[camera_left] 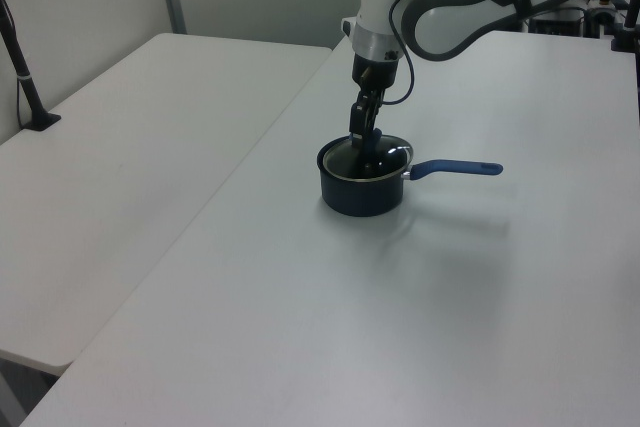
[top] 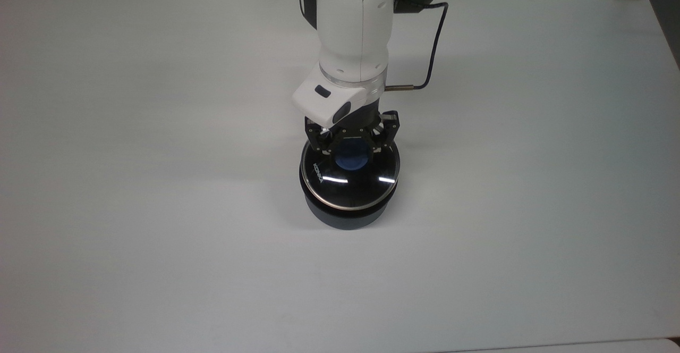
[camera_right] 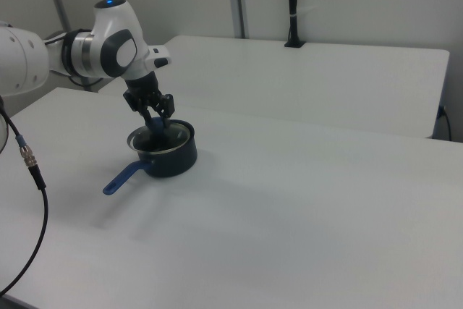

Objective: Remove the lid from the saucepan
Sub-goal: 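Lift the glass lid off the saucepan and set it beside the pan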

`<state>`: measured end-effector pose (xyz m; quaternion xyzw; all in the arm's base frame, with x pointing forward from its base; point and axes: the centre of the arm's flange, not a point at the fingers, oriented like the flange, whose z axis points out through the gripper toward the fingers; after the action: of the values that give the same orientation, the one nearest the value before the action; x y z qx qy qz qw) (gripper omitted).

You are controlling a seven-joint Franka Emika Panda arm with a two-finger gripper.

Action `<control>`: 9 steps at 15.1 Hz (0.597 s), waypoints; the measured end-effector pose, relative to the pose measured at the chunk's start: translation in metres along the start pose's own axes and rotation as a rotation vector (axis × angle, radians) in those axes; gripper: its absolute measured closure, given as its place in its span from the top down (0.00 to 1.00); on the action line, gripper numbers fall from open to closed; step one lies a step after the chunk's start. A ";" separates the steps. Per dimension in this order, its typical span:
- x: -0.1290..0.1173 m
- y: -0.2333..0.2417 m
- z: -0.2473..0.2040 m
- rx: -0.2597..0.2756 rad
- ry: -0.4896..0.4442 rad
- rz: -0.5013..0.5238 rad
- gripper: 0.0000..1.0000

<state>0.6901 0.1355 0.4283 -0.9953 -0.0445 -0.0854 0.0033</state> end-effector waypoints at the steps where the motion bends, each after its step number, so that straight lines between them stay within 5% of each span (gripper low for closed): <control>1: -0.002 0.001 -0.003 -0.002 -0.018 -0.007 0.60; 9: -0.003 0.060 -0.057 -0.019 0.018 0.060 0.60</control>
<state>0.6828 0.0746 0.4843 -0.9954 -0.0139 -0.0945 -0.0034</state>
